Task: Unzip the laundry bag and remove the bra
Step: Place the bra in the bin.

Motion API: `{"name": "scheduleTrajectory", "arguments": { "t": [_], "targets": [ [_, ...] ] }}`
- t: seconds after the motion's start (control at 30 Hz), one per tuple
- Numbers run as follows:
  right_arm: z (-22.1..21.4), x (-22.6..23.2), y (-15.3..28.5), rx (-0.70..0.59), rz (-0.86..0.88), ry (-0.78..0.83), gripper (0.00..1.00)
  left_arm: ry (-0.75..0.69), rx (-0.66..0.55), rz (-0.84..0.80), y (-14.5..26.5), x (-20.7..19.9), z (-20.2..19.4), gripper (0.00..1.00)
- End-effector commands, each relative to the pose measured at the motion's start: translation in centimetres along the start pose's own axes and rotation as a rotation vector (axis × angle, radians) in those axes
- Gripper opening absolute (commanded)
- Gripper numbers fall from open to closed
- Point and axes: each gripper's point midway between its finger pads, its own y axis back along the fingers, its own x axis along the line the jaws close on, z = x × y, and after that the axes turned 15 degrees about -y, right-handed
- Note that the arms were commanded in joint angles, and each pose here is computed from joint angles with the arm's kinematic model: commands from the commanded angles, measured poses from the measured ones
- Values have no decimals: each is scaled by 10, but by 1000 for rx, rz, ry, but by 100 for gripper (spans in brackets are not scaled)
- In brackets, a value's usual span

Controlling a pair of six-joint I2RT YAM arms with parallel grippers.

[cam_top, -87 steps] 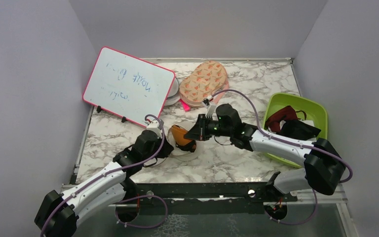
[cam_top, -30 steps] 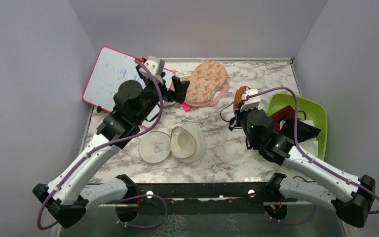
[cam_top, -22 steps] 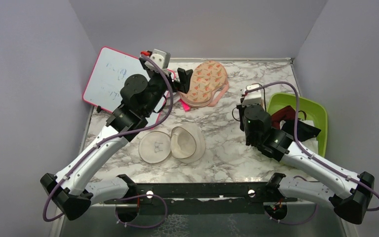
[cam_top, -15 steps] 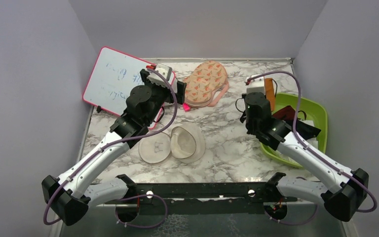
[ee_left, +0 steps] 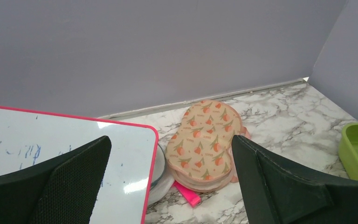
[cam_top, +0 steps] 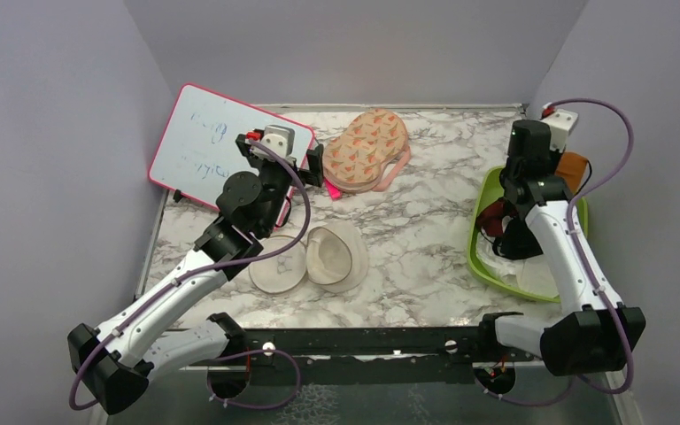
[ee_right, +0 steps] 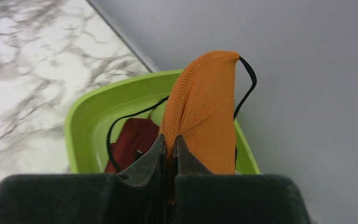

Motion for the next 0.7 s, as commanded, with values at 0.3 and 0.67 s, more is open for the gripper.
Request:
{"name": "scheduleTrajectory", "arguments": {
  "t": [0.3, 0.67],
  "targets": [
    [-114, -23, -29, 312, -118, -107, 1, -47, -38, 63, 6, 2, 8, 99],
    [-173, -10, -64, 345, -148, -214, 9, -107, -44, 125, 11, 17, 9, 99]
  ]
}}
